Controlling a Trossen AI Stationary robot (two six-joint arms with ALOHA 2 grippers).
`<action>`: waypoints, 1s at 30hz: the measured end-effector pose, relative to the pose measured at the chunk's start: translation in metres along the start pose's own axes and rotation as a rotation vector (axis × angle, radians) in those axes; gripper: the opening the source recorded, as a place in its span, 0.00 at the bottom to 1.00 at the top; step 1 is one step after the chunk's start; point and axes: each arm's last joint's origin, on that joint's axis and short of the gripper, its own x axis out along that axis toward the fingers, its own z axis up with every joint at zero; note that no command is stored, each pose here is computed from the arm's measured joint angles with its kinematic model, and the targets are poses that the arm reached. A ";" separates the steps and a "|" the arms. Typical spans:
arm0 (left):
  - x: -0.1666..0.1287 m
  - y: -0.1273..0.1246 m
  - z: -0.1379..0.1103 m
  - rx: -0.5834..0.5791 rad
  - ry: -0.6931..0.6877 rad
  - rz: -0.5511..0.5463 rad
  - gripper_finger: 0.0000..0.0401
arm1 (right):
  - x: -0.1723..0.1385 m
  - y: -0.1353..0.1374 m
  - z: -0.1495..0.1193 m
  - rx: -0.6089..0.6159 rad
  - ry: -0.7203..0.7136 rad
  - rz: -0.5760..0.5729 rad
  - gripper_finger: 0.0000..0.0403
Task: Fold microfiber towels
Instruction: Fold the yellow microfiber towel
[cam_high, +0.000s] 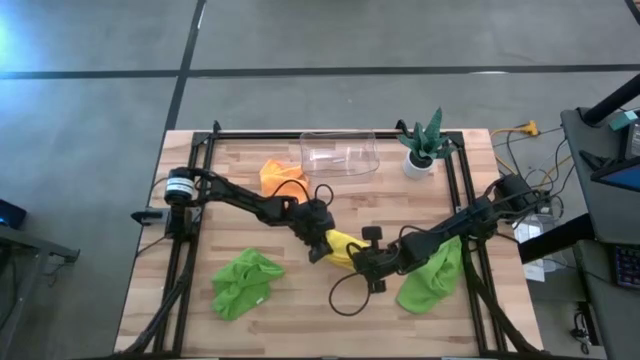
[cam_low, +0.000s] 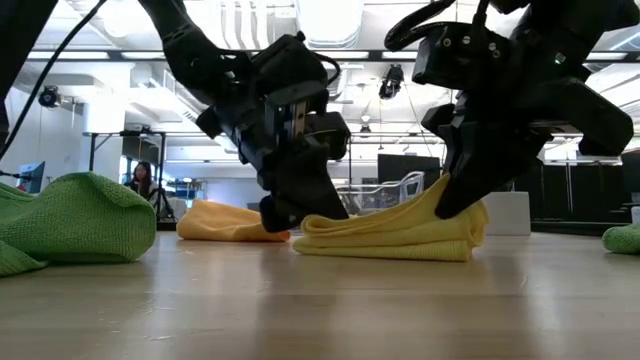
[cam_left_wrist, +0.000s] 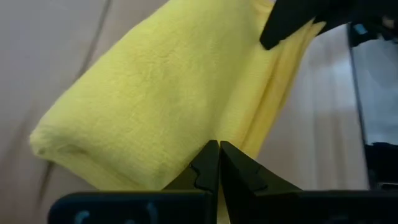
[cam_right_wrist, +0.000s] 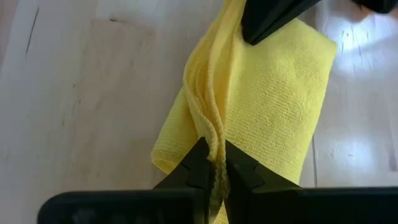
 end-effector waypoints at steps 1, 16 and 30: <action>0.000 0.000 0.000 0.003 0.000 0.007 0.00 | 0.000 0.000 0.000 0.013 0.001 0.001 0.06; -0.004 -0.001 0.001 0.004 -0.017 0.050 0.00 | -0.036 -0.003 0.019 0.126 -0.094 0.124 0.12; -0.027 -0.021 0.018 0.408 -0.113 0.032 0.00 | -0.005 0.007 0.003 0.712 -0.199 0.086 0.14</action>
